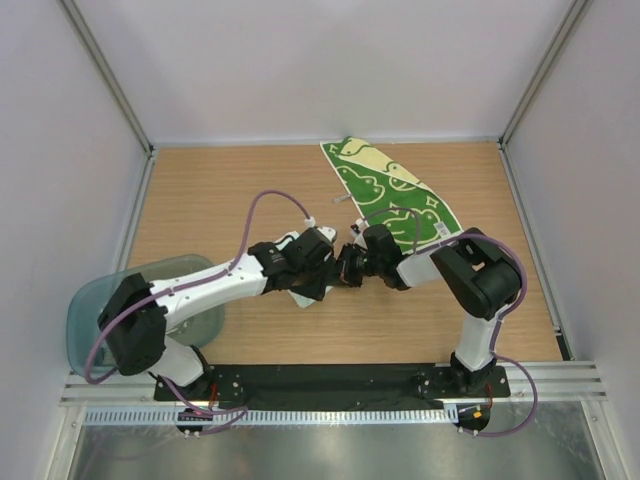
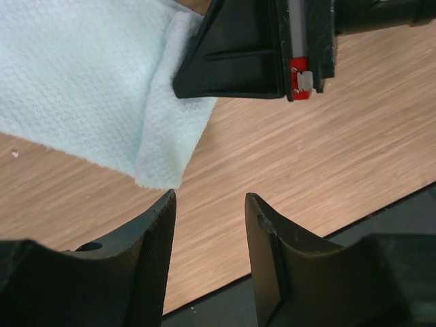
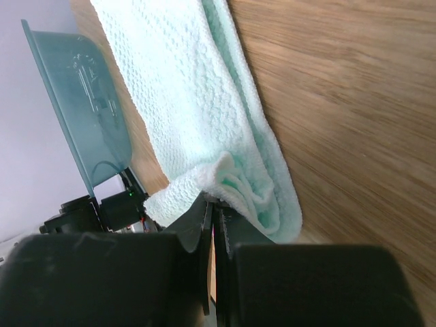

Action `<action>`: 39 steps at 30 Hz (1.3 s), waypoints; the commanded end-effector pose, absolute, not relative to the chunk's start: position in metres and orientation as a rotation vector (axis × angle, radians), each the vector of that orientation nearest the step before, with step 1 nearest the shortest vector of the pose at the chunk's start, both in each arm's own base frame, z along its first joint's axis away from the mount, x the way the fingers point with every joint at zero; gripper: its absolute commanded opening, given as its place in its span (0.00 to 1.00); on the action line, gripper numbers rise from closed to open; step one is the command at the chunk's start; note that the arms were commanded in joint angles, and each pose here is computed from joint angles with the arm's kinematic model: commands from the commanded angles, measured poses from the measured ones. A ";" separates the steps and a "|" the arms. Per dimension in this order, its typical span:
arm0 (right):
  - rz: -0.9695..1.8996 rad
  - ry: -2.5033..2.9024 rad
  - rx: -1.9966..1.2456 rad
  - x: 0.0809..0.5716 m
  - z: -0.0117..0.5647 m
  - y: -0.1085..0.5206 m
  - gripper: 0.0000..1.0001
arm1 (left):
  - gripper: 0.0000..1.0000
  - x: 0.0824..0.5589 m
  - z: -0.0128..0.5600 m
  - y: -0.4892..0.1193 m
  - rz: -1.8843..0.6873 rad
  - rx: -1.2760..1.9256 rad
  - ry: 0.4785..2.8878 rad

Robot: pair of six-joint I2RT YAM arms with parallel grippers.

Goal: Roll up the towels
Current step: Roll the towel

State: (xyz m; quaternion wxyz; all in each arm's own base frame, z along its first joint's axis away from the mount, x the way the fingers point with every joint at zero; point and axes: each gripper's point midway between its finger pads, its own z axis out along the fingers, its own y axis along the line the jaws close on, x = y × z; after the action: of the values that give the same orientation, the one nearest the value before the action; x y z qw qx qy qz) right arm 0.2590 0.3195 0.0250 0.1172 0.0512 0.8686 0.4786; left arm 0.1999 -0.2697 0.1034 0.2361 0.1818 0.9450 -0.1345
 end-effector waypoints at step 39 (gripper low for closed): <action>1.211 2.599 0.119 0.303 0.022 0.281 0.01 | 0.41 0.204 0.002 -0.239 -0.145 0.451 2.662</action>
State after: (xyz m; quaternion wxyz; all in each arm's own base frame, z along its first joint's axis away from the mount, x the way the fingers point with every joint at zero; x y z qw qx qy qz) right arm 0.2935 0.2909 0.0276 0.1293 0.0449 0.8906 0.4336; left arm 0.2267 -0.2631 0.0241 0.2732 0.1684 0.9435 -0.0832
